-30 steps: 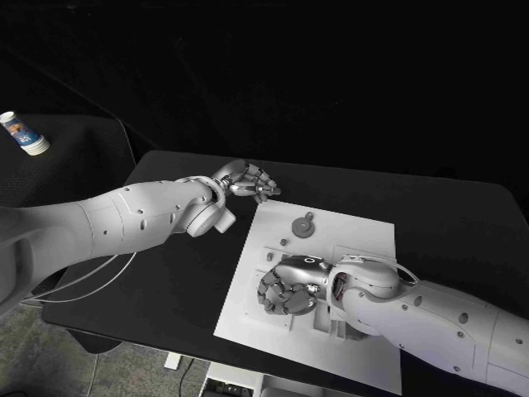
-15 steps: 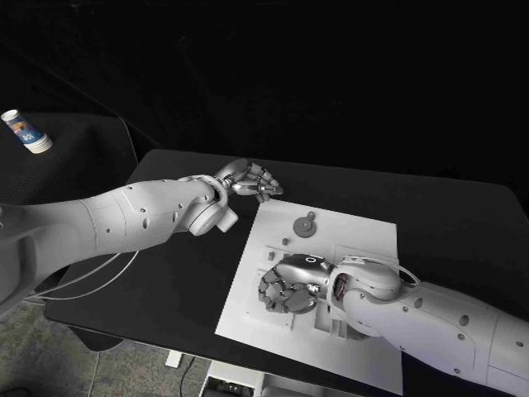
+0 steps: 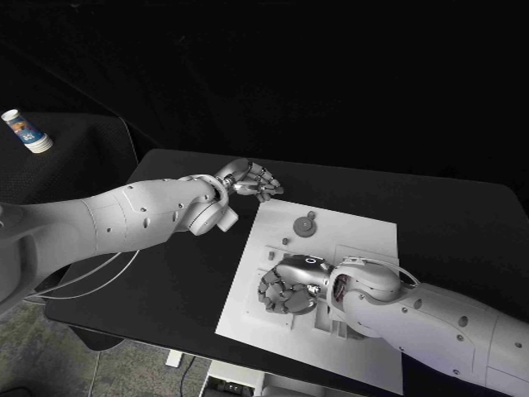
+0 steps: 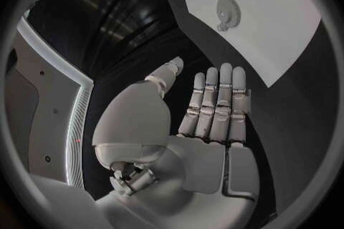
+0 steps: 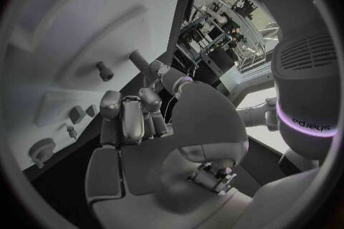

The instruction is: Assemble the parts on the task board

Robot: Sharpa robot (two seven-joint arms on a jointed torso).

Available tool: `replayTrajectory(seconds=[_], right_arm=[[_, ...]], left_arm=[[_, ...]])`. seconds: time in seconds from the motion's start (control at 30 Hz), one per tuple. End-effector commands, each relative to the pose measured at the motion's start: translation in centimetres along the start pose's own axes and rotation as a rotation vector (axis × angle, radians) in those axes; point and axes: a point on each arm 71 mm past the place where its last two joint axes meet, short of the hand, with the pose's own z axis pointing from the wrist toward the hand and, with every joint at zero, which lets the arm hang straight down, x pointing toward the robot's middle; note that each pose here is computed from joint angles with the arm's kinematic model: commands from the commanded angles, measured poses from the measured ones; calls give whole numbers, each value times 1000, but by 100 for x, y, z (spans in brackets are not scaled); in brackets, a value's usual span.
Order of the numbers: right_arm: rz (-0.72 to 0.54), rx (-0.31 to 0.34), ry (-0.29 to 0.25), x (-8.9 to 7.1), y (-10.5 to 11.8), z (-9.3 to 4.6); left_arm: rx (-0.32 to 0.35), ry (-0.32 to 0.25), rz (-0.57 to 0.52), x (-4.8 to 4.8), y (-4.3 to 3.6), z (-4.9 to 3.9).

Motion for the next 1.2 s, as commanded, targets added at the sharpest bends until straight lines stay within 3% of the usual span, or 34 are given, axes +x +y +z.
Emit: replayTrajectory(seconds=[0.03, 1.2], right_arm=[[1, -13, 6, 25, 20, 12], [-10, 25, 25, 38, -88, -56]], left_arm=[[13, 13, -5, 20, -21, 6], [9, 12, -5, 8, -14, -4]])
